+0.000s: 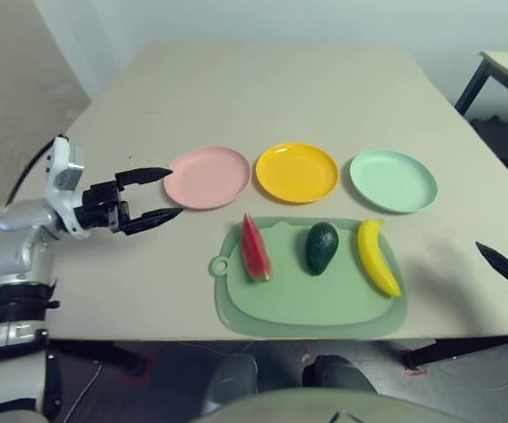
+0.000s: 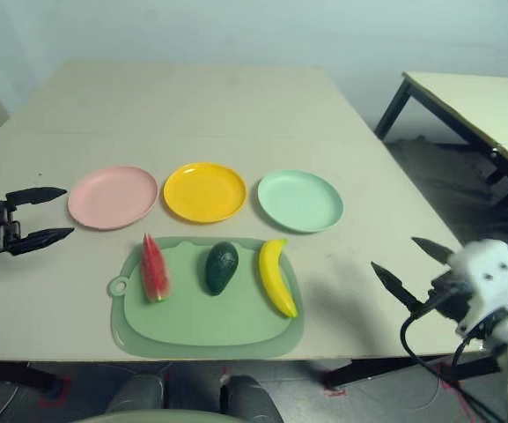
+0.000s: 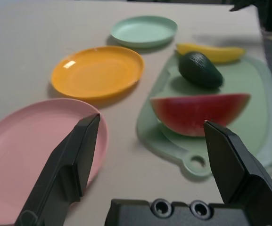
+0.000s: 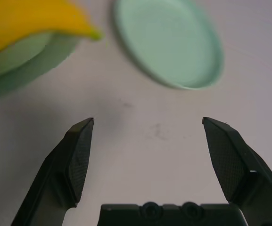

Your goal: Place the fruits into color-matched plates.

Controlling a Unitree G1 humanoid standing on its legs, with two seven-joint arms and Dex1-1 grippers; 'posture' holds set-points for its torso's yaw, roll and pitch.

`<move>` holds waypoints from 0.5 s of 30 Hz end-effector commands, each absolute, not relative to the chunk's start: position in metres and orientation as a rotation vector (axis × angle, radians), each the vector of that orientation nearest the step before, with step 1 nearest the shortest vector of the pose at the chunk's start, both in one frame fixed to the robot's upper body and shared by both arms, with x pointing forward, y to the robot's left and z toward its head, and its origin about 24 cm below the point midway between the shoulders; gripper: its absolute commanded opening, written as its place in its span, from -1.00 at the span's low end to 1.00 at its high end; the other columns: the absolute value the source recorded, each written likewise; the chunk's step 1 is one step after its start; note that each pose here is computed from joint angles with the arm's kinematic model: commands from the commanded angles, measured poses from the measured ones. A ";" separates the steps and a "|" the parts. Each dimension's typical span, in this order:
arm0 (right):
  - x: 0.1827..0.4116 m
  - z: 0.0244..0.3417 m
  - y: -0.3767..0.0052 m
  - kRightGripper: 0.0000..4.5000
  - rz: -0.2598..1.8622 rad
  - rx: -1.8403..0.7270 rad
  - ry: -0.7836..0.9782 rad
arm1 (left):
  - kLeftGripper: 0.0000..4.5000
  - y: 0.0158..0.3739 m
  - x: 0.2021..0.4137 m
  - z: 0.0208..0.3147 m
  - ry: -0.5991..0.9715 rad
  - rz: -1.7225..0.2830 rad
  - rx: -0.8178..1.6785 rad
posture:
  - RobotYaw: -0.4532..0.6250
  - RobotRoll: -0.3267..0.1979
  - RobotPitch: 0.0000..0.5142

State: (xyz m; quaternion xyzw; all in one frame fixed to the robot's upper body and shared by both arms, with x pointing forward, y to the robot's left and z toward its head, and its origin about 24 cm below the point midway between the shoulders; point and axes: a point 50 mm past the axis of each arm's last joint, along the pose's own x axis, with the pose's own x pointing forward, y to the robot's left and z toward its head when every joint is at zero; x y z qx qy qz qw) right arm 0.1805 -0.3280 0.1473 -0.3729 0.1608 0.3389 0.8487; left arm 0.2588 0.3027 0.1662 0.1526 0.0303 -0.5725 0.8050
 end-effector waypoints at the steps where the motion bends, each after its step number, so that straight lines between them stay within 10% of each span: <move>1: 0.191 0.169 -0.321 1.00 0.813 -0.949 0.389 | 0.99 0.293 0.263 0.164 0.088 -1.288 0.340 | 0.19 0.25 -0.67; 15: 0.245 0.184 -0.249 1.00 1.483 -1.420 0.172 | 0.99 0.257 0.280 0.145 0.073 -1.419 0.333 | 0.12 0.25 -0.75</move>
